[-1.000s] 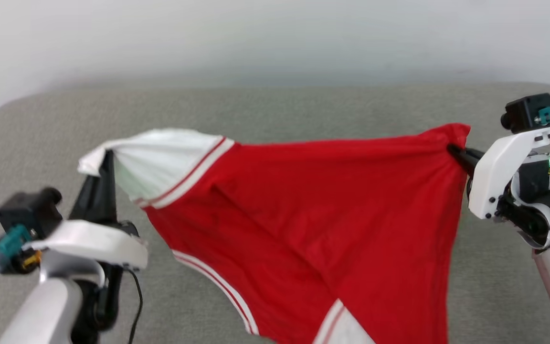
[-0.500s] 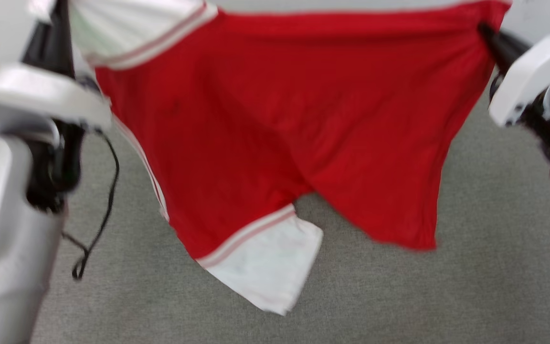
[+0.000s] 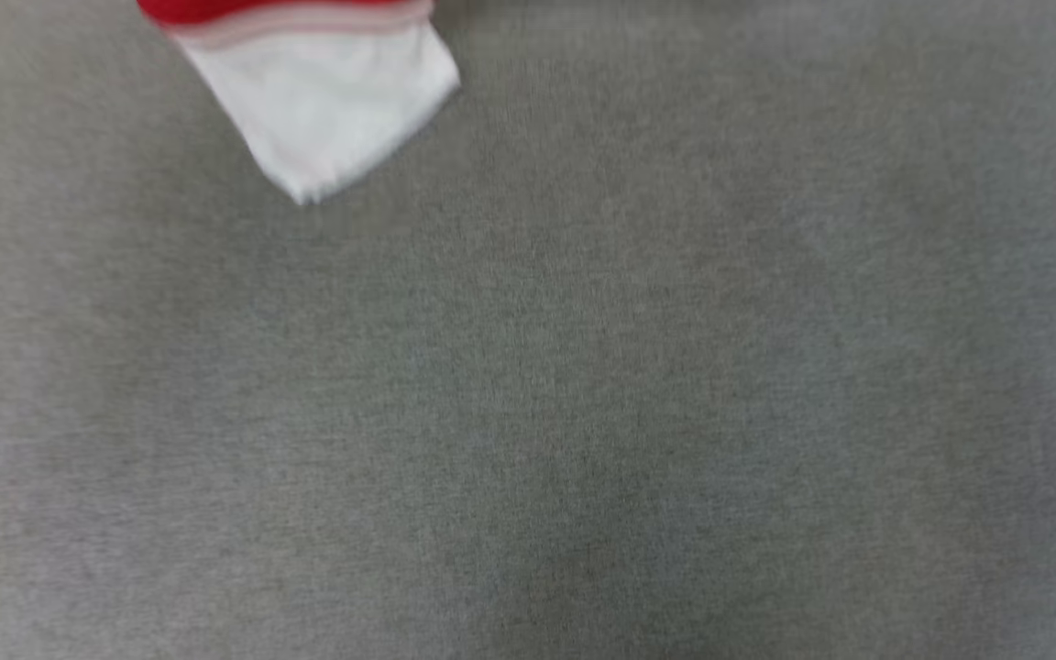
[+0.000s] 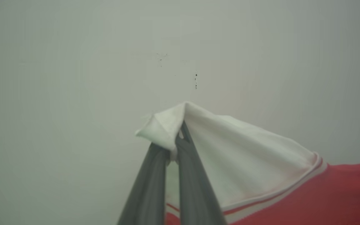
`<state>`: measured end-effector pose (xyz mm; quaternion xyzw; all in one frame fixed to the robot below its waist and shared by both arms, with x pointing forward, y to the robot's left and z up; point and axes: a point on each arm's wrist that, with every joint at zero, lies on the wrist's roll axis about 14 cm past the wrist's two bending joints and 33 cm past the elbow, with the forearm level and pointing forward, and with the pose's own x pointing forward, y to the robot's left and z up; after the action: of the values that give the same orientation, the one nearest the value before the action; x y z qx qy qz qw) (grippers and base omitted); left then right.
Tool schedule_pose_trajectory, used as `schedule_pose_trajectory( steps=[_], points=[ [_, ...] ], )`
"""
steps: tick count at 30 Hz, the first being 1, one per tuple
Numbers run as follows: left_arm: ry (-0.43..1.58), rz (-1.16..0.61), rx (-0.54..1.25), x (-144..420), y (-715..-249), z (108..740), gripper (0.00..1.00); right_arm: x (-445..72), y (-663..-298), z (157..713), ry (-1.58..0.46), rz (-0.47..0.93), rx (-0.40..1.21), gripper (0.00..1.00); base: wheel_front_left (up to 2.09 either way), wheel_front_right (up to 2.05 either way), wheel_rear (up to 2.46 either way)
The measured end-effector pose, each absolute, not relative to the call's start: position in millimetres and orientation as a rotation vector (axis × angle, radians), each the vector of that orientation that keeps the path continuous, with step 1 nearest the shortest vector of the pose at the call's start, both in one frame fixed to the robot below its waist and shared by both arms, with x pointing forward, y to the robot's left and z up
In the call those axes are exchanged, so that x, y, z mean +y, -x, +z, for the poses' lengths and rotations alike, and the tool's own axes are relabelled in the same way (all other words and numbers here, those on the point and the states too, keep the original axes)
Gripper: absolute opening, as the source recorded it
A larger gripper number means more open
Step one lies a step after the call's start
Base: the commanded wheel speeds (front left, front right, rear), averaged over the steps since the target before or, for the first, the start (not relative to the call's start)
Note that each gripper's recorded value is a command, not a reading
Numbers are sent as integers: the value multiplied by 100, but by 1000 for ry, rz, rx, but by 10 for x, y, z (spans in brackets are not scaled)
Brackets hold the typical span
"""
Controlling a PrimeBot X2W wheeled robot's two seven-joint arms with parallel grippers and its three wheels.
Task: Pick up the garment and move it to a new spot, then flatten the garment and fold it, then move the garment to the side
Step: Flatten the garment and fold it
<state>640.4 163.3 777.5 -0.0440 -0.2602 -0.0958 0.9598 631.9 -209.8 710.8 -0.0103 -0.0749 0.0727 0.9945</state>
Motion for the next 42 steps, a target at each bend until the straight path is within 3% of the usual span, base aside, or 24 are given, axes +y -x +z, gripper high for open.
schedule_pose_trajectory(
  steps=[10, 22, 33, 42],
  points=[
    [66, -173, -496, 1650, -7104, 7432, 0, -2069, -7024, 6859, 47, 144, -167, 0, 0, 0, 0],
    [86, -121, -164, 1772, -7632, 5813, 0, -1964, -7471, 5531, -3, 161, 66, 0, 0, 0, 0],
    [196, -92, 40, 1880, -7239, 4869, 0, -1891, -7066, 4826, -75, 174, 231, 0, 0, 0, 0],
    [243, -44, 152, 2067, -6321, 4471, 0, -1936, -6233, 4579, -70, 208, 326, 0, 0, 0, 0]
  ],
)
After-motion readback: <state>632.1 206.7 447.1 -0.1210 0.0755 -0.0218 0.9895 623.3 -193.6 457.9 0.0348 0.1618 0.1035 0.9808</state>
